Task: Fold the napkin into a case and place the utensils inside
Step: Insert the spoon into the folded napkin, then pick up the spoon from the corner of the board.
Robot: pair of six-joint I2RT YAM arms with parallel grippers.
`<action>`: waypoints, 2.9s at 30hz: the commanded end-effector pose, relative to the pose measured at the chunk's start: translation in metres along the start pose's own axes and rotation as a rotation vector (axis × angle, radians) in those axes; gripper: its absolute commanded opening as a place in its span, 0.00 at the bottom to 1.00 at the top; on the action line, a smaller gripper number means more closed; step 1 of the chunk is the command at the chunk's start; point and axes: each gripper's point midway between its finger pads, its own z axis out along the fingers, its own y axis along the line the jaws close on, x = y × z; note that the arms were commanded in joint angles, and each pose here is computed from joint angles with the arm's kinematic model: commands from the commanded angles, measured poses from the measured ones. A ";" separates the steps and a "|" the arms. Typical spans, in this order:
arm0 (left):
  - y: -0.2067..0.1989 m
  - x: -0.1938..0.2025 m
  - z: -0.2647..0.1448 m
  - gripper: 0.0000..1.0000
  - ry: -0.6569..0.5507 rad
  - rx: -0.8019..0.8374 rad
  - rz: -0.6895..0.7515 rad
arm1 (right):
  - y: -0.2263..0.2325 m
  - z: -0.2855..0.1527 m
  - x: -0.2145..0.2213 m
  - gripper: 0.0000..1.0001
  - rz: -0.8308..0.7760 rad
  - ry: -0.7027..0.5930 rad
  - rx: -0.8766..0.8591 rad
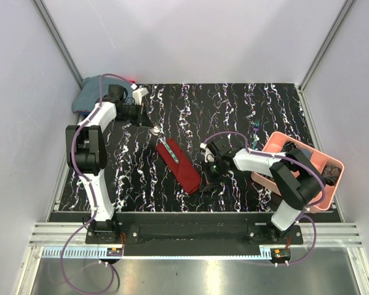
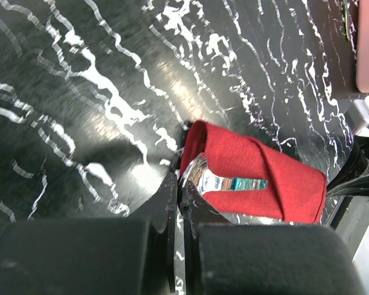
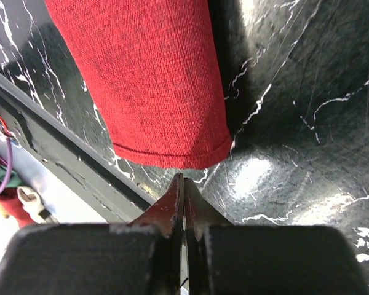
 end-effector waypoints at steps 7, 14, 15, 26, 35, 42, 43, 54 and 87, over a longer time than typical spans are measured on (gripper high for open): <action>-0.016 0.005 0.029 0.00 0.009 0.035 0.013 | -0.004 0.012 -0.005 0.00 0.057 -0.026 0.003; -0.017 0.023 0.037 0.00 0.033 0.061 -0.057 | -0.006 0.018 -0.007 0.00 0.087 -0.033 0.004; -0.018 0.025 0.038 0.00 0.033 0.066 -0.064 | -0.006 0.019 -0.007 0.00 0.088 -0.036 0.002; -0.035 0.056 0.055 0.00 0.071 0.116 -0.120 | -0.010 0.025 -0.010 0.00 0.113 -0.047 0.007; -0.046 0.065 0.066 0.00 0.091 0.138 -0.130 | -0.013 0.028 -0.008 0.00 0.117 -0.041 0.012; -0.052 0.071 0.074 0.00 0.118 0.137 -0.160 | -0.013 0.028 -0.008 0.00 0.113 -0.042 0.012; -0.053 0.071 0.074 0.09 0.120 0.140 -0.162 | -0.013 0.028 -0.008 0.00 0.114 -0.044 0.012; -0.070 0.016 0.041 0.99 0.043 0.032 -0.139 | -0.023 -0.042 -0.016 0.38 0.102 -0.179 0.225; -0.180 -0.037 -0.029 0.90 -0.282 -0.119 0.032 | -0.267 -0.175 -0.227 0.53 0.360 -0.409 0.592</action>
